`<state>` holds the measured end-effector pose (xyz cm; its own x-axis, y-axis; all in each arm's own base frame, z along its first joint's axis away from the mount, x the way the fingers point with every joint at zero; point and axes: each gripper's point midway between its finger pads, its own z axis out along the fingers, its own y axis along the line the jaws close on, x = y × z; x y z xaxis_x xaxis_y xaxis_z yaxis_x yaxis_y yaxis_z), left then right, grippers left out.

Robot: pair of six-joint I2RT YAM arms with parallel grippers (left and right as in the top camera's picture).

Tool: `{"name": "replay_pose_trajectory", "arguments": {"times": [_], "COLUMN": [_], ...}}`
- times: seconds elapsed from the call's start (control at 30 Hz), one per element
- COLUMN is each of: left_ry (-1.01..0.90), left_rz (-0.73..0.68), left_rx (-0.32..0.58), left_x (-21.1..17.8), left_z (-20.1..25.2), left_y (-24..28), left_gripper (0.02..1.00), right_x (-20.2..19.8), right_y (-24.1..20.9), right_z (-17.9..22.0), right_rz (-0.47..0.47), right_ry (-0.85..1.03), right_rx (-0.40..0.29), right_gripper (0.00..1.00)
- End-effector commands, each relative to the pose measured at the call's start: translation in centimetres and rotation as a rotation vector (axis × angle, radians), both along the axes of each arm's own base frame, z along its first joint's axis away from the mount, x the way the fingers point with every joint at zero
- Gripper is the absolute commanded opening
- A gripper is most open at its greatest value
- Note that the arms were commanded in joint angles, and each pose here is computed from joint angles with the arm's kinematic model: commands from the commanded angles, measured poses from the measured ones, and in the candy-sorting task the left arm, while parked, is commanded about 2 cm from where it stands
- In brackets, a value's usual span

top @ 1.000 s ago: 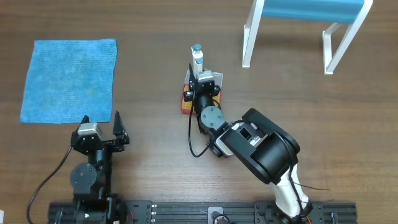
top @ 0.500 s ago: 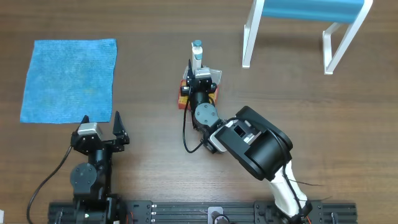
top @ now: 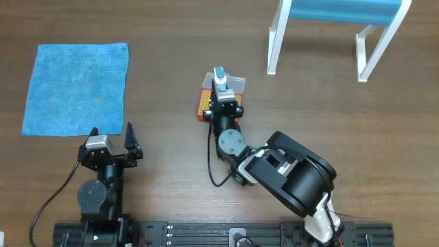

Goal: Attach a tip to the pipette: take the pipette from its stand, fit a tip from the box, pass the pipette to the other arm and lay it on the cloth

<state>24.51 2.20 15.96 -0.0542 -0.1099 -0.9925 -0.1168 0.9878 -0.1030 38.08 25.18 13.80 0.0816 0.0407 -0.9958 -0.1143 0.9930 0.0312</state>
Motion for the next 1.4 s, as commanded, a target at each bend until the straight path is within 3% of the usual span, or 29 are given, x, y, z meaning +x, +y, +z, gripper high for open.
{"name": "replay_pose_trajectory", "arguments": {"times": [0.03, 0.73, 1.0, 1.3, 1.4], "left_ry": [0.003, 0.003, 0.003, 0.003, 0.003], "left_rz": [0.012, 0.012, 0.012, 0.012, 0.012], "left_rx": [0.013, 0.013, 0.013, 0.013, 0.013], "left_x": [0.0, 0.0, 0.0, 0.0, 0.0], "left_z": [-0.1, -0.1, -0.1, -0.1, -0.1], "left_y": [0.3, 0.3, 0.3, 0.3, 0.3], "left_gripper": [0.853, 0.853, 0.851, 0.853, 0.851], "right_x": [-0.8, 1.4, 1.1, 1.2, 1.5], "right_y": [-1.8, 0.1, -0.1, 0.0, 0.4], "right_z": [-7.0, -8.6, -11.2, -10.9, -7.8], "right_rz": [-0.011, 0.008, 0.014, 0.016, 0.019], "right_ry": [0.155, 0.157, 0.203, 0.197, 0.148], "right_rx": [-0.125, -0.083, -0.083, -0.077, -0.027], "right_gripper": [0.073, 0.075, 0.073, 0.073, 0.075]}}
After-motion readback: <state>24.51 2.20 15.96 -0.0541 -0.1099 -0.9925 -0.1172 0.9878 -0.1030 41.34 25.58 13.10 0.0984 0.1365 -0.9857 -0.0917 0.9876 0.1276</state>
